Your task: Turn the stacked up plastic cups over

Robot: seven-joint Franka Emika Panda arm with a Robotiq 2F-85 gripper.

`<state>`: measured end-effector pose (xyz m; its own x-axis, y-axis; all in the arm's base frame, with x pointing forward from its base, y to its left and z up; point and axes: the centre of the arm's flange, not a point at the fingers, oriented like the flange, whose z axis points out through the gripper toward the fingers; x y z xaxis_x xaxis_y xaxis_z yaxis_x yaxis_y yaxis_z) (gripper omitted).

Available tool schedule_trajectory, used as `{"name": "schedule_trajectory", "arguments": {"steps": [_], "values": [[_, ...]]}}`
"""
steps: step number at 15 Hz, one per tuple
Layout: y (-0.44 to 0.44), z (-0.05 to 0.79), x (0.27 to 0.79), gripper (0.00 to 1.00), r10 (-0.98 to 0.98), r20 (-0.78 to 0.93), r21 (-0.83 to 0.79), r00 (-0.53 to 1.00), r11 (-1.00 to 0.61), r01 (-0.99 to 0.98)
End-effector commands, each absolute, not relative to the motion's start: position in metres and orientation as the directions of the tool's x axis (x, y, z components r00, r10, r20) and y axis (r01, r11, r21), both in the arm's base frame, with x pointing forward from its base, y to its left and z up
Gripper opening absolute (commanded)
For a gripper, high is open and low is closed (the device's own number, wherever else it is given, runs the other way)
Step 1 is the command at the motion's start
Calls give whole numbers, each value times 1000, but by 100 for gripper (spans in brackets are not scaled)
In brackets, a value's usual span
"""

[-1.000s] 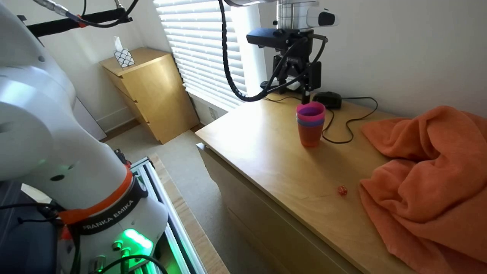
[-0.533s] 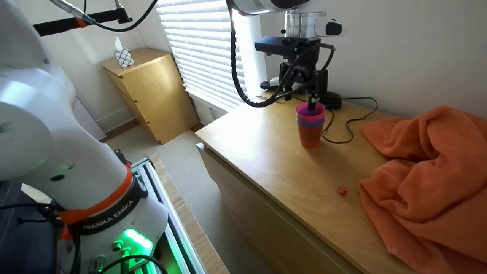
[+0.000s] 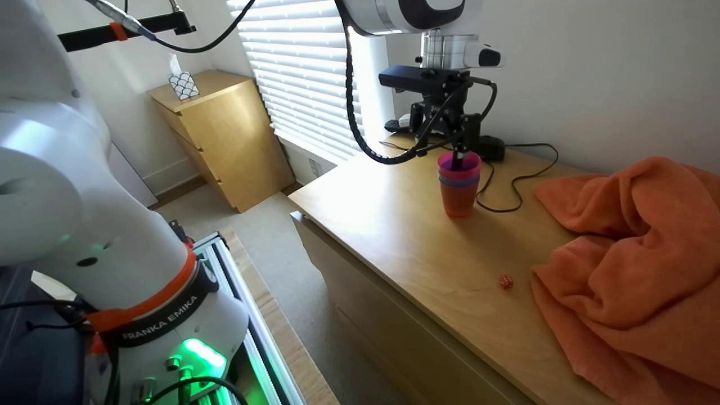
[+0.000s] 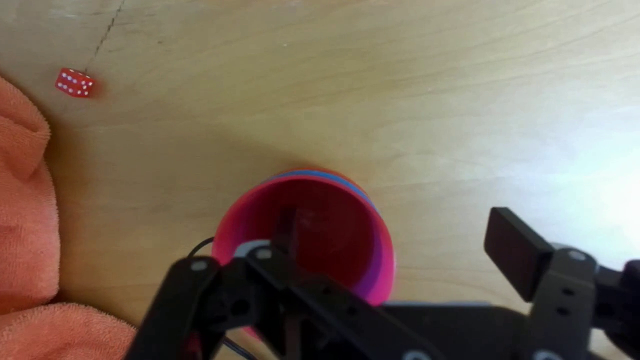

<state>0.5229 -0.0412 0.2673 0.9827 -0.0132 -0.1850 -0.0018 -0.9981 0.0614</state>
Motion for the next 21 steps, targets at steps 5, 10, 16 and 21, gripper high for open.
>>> {"name": "schedule_trajectory", "arguments": {"steps": [5, 10, 16, 21], "values": [[-35, 254, 532, 38, 22, -196, 119, 980, -992, 46], [-22, 248, 531, 1, -76, -191, 253, 979, -967, -26], [-6, 227, 525, 2, -129, -214, 447, 968, -895, -20], [4, 212, 524, 34, -138, -253, 515, 958, -857, 12]]}}
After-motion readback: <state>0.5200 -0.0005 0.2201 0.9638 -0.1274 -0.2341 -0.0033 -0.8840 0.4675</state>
